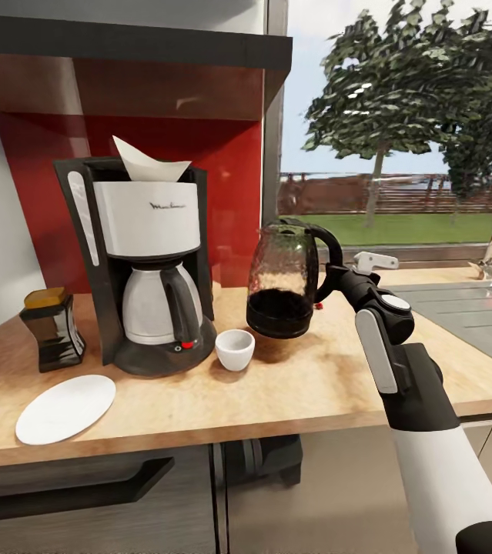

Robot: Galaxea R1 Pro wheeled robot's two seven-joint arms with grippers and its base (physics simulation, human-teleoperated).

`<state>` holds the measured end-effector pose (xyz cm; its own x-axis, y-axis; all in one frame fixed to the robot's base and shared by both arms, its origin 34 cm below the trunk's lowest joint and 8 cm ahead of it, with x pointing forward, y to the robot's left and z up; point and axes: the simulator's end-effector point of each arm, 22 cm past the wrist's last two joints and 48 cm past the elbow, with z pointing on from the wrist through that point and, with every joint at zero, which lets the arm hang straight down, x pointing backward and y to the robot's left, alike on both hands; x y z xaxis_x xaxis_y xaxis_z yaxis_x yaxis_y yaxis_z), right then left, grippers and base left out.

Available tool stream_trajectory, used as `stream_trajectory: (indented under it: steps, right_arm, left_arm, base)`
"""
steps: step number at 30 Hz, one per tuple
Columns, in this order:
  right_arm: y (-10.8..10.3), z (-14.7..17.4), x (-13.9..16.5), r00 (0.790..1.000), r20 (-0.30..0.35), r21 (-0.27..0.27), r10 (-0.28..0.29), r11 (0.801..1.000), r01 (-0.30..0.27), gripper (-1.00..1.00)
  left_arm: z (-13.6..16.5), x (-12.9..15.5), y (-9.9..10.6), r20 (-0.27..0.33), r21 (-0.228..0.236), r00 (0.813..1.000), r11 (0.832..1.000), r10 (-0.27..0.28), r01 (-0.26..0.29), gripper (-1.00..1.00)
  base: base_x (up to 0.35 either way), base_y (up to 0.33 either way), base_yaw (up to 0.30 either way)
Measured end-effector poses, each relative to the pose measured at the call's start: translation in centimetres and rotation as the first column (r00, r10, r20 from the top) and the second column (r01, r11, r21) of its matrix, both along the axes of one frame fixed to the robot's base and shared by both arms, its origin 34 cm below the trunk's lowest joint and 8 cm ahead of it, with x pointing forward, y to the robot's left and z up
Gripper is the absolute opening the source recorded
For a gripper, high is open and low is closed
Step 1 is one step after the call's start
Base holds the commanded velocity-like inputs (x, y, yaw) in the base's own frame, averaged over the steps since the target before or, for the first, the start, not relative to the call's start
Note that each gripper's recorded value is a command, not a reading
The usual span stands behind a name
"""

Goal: Set up a coffee station on the kitchen countertop: keep the coffee maker on the countertop, move the bottle of coffee from the kitchen shelf to the counter next to the coffee maker, place a paper coffee filter on top of the coffee maker, put the saucer next to the coffee maker with the coffee cup on the saucer, and place the electric kettle next to the coffee maker.

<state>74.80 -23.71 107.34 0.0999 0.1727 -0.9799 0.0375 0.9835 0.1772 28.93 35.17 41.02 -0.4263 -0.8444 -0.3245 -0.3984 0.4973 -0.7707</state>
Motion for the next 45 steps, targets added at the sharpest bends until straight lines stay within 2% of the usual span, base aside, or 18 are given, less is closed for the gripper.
stream_trajectory:
  steps: [39,45]
  right_arm:
    - [-0.05,-0.04,0.00,1.000,0.000,0.001,-0.001,1.000,0.001,-1.00]
    - [-0.05,-0.89,-0.16,1.000,0.000,0.001,-0.001,1.000,0.001,-1.00]
  left_arm:
    - [0.01,0.01,0.03,0.000,0.000,1.000,1.000,0.001,-0.001,1.00]
    - [-0.83,-0.14,0.01,0.000,0.000,1.000,1.000,0.000,0.000,1.00]
  base:
    - [0.045,0.011,0.000]
    - [0.000,0.000,0.000]
